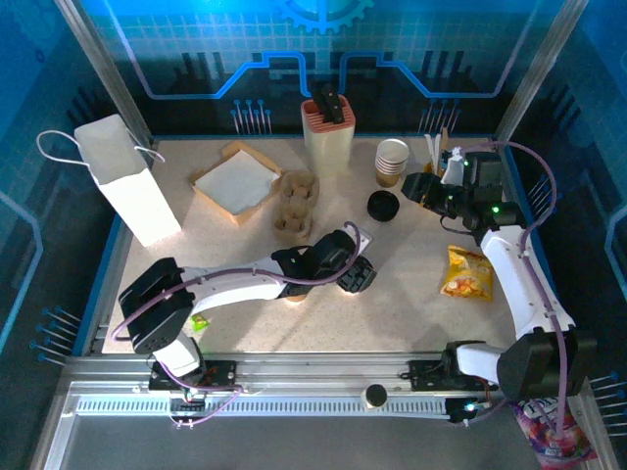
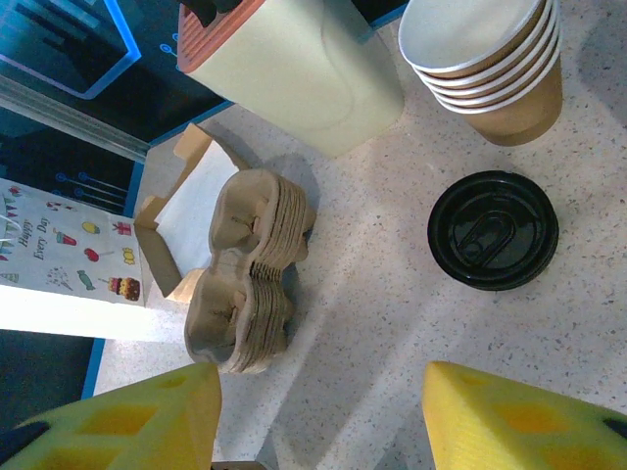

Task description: Pack the takeout coffee

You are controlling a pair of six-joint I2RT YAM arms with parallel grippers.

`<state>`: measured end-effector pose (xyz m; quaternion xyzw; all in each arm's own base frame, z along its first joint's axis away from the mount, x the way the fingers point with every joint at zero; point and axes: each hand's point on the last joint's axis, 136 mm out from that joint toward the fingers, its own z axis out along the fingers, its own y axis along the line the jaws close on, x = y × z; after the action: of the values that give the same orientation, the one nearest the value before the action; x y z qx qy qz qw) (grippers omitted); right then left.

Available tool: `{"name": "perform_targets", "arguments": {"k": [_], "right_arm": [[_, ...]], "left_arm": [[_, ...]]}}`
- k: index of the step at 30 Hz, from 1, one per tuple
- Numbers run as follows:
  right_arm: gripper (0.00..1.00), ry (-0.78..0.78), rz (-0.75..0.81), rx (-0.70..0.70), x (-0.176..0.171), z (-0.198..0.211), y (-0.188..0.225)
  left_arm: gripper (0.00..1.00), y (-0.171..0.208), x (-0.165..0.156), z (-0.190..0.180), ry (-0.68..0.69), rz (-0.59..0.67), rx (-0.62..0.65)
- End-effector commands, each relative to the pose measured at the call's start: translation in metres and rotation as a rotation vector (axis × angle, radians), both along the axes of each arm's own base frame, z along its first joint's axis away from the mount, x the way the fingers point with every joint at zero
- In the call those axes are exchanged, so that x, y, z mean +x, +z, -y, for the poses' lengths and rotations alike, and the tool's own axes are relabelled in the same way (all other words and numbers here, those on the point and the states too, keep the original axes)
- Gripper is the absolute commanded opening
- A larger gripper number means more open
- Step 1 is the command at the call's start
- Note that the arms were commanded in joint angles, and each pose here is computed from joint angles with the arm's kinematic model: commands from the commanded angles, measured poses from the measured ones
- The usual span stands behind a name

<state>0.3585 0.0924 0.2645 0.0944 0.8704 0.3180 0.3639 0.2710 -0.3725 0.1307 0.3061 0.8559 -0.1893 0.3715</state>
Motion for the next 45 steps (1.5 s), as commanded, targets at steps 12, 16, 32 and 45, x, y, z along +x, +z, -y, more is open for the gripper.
{"name": "perform_targets", "arguments": {"k": [12, 16, 32, 45], "right_arm": [[0.59, 0.025, -0.014, 0.012, -0.007, -0.002, -0.009], [0.59, 0.036, -0.041, -0.01, -0.013, -0.003, -0.017], [0.66, 0.016, -0.384, -0.368, -0.096, 0.011, -0.119], [0.63, -0.223, -0.652, -0.604, -0.185, 0.055, -0.195]], "left_arm": [[0.83, 0.017, 0.009, -0.004, 0.03, 0.086, 0.016], [0.83, 0.03, 0.006, -0.003, 0.035, 0.072, -0.057], [0.83, 0.08, 0.012, -0.042, 0.154, 0.001, -0.335], [0.84, 0.114, 0.006, -0.06, 0.172, 0.044, -0.433]]}}
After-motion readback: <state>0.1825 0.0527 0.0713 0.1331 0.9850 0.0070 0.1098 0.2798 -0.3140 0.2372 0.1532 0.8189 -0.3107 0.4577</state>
